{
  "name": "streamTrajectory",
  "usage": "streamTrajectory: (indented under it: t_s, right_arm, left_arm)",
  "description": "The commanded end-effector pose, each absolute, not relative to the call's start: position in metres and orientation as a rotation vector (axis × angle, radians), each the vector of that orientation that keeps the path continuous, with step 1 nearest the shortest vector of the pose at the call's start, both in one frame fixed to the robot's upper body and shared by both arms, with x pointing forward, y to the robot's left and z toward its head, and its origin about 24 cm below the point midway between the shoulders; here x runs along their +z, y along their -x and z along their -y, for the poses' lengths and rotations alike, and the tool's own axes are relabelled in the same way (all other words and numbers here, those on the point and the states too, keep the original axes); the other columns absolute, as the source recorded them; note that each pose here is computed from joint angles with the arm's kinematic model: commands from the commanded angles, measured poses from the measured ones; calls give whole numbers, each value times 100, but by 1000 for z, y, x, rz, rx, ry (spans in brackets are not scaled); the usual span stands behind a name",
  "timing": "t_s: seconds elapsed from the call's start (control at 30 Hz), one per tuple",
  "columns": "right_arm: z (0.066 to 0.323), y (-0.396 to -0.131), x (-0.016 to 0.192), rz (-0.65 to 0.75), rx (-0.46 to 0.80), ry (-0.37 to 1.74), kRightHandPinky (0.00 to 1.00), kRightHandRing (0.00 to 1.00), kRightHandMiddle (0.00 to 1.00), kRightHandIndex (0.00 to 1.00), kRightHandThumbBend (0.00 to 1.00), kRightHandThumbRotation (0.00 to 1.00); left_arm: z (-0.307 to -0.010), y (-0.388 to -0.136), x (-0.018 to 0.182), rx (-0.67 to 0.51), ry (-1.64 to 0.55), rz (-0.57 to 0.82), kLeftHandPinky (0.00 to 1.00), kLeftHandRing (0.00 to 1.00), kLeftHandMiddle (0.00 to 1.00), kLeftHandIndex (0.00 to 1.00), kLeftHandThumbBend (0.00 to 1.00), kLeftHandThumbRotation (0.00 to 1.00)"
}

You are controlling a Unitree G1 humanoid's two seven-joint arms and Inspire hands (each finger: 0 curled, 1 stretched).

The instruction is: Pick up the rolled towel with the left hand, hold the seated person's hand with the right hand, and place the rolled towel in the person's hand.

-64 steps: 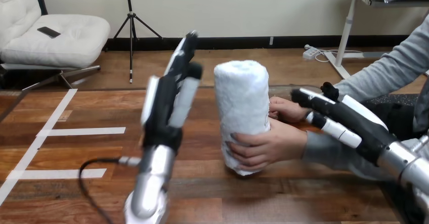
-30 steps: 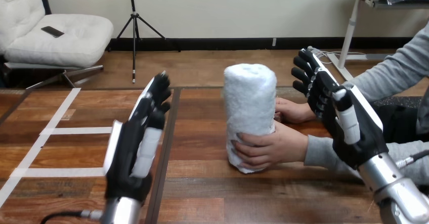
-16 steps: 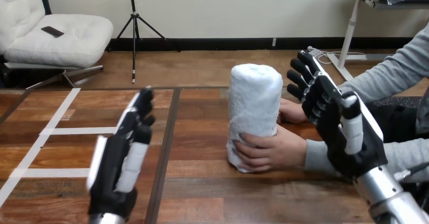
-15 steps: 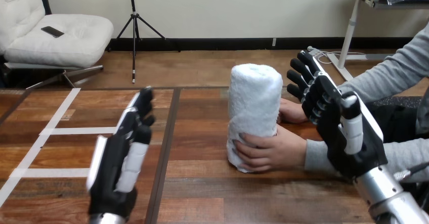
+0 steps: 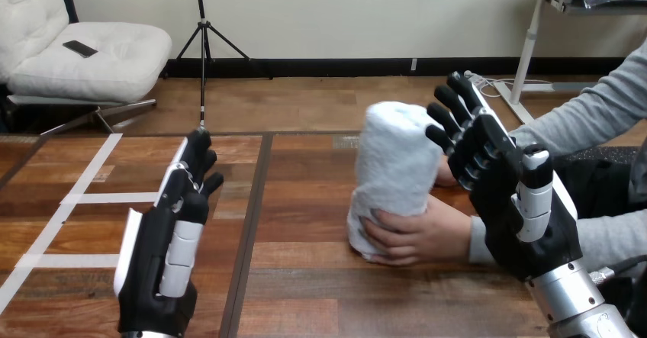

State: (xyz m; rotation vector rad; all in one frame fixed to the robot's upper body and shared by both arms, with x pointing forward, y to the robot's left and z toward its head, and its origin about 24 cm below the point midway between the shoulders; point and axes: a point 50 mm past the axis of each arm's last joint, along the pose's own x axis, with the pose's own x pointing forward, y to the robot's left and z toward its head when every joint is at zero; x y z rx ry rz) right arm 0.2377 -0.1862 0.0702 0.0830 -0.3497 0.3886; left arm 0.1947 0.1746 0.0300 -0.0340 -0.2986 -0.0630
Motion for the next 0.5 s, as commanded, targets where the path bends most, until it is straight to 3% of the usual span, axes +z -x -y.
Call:
streamTrajectory:
  t_s: [0.0,0.47]
  right_arm:
    - [176,-241,94,461,409,-106,100,100,100,100,100,100]
    - [169,-237,94,482,440,-161,100,100,100,100,100,100]
  left_arm:
    - [-171,-205,48,-66,56,414,91,95,95,93,79,94]
    - [-173,-206,46,-46,76,463,93,94,93,93,79,98]
